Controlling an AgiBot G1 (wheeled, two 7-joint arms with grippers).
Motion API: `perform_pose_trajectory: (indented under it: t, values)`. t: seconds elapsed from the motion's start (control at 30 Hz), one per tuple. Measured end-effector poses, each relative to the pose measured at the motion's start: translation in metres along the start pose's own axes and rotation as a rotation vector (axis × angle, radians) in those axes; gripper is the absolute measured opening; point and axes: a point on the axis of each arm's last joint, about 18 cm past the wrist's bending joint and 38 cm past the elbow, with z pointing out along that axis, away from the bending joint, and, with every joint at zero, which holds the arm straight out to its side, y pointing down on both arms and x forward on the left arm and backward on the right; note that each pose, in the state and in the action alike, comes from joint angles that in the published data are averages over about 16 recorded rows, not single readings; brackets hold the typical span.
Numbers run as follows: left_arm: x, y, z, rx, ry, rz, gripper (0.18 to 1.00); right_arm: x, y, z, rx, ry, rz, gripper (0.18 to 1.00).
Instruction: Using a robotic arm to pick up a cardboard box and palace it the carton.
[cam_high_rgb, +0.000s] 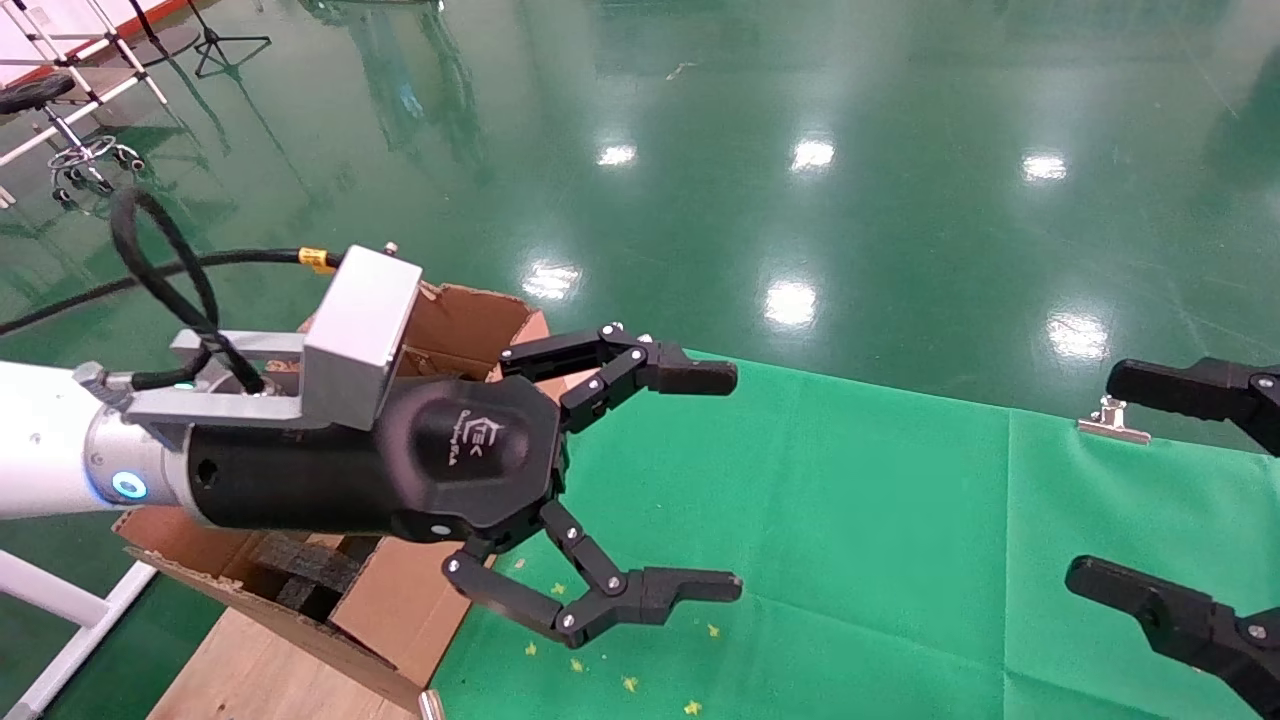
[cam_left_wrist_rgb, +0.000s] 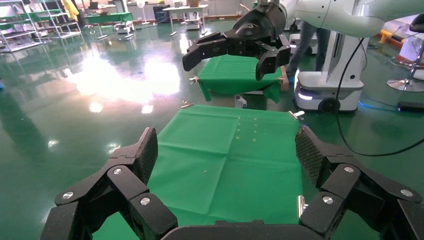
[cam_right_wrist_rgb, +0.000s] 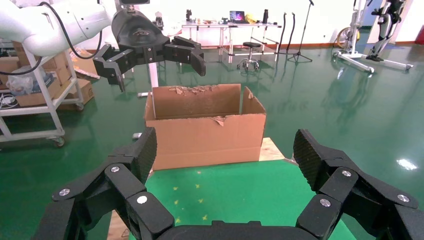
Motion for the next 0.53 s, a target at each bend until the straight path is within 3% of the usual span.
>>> perform_pose_trajectory:
  t: [0.53]
  values:
    - [0.0, 0.0, 0.0, 0.0, 0.0, 0.0, 1.001, 0.0, 0.0, 0.0, 0.0, 0.0, 0.0, 1.001]
